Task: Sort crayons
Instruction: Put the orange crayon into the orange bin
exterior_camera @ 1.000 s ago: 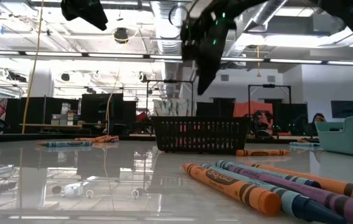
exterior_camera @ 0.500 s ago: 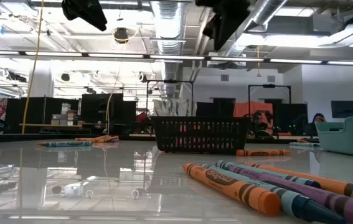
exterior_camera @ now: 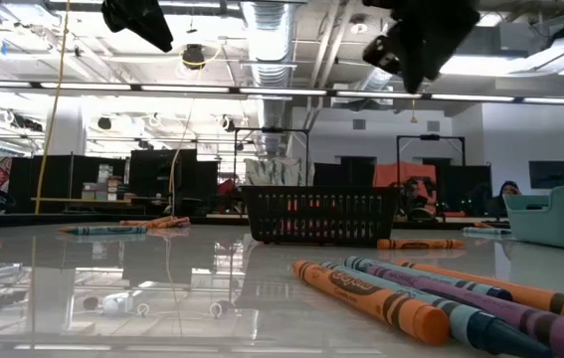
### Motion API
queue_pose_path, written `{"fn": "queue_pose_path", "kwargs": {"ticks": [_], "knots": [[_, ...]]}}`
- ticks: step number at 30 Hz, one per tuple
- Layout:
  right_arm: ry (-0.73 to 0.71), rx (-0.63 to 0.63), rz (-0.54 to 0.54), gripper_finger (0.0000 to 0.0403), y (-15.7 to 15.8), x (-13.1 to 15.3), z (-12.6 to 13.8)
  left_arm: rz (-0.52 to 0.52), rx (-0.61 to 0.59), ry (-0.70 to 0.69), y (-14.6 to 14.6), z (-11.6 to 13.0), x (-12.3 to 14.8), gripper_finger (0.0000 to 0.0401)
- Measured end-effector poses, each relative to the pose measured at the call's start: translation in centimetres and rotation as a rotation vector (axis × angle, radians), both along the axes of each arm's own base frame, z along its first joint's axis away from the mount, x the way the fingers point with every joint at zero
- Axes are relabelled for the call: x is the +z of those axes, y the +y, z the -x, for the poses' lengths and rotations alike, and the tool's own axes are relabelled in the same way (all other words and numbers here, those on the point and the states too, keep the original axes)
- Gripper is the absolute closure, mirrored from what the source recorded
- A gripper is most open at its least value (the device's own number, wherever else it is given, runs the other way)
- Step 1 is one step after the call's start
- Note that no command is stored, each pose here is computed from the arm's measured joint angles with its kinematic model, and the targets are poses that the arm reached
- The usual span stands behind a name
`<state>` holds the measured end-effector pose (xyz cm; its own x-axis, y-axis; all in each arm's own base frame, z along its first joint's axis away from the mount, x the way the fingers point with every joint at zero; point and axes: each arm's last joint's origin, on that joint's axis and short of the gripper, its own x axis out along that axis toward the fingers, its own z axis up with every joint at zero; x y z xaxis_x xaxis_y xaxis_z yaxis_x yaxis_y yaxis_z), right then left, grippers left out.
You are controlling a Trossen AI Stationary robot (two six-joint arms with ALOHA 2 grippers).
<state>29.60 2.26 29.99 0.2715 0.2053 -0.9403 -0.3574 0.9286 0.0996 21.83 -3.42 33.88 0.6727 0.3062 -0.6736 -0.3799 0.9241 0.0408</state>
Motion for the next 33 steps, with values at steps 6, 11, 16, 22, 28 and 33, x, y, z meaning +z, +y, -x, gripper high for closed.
{"fn": "queue_pose_path", "kwargs": {"ticks": [6, 11, 16, 22, 28, 33], "knots": [[-0.019, 0.001, 0.040, 0.0275, 1.7, -2.9, 1.2, 0.003, -0.018, 0.049, -0.3, -0.9, -0.9, 0.0303], [-0.009, -0.001, 0.038, 0.0275, 2.7, -5.1, 1.6, 0.018, -0.038, 0.098, -0.6, -1.9, -1.9, 0.0303], [-0.040, 0.009, 0.047, 0.0275, 3.6, -7.2, 1.8, 0.032, -0.045, 0.129, -0.6, -2.6, -2.6, 0.0303], [-0.117, 0.006, 0.051, 0.0275, 3.9, -9.4, 1.8, 0.039, -0.046, 0.128, -0.5, -2.6, -2.6, 0.0303], [-0.134, -0.002, 0.051, 0.0275, 3.5, -11.9, 2.1, 0.041, -0.046, 0.126, -0.5, -2.6, -2.6, 0.0303], [-0.103, 0.005, 0.059, 0.0275, 3.7, -14.1, 1.6, 0.043, -0.046, 0.125, -0.5, -2.6, -2.5, 0.0303]]}}
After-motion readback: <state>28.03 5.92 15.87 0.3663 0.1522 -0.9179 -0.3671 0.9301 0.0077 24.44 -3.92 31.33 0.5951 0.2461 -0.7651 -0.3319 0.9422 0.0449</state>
